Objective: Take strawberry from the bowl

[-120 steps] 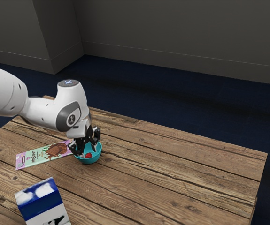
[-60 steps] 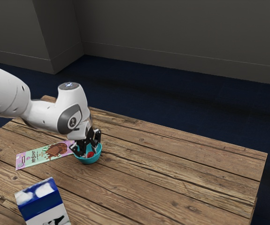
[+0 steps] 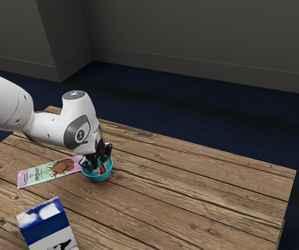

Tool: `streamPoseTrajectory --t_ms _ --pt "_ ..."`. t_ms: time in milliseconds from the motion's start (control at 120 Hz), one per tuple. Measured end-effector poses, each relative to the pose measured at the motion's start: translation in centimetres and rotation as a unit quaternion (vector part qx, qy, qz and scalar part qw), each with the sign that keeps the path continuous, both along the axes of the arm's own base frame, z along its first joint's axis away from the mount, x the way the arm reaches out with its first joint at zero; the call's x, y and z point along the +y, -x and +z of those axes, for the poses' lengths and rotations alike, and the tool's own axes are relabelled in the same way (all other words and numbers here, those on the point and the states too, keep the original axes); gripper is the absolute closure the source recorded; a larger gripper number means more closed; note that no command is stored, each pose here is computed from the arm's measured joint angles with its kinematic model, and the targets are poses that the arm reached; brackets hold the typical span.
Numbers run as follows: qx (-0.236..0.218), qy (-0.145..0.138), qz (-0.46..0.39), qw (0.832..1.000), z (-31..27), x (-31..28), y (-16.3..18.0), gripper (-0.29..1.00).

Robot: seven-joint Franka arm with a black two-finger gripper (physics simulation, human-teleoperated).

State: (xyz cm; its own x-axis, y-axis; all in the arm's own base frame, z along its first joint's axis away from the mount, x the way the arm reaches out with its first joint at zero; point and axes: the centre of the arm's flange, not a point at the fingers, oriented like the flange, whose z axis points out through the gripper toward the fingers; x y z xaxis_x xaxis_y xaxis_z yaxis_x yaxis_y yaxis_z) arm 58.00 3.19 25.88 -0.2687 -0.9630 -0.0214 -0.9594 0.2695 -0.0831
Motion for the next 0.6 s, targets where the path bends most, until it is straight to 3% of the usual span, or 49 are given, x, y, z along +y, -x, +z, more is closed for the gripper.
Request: streamPoseTrajectory --t_ms 367,600 --pt "-0.047 0.017 -0.021 0.999 6.2 -2.9 3.4 0.76" --pt "-0.052 0.026 -0.091 0.994 6.8 -11.6 4.3 0.78"
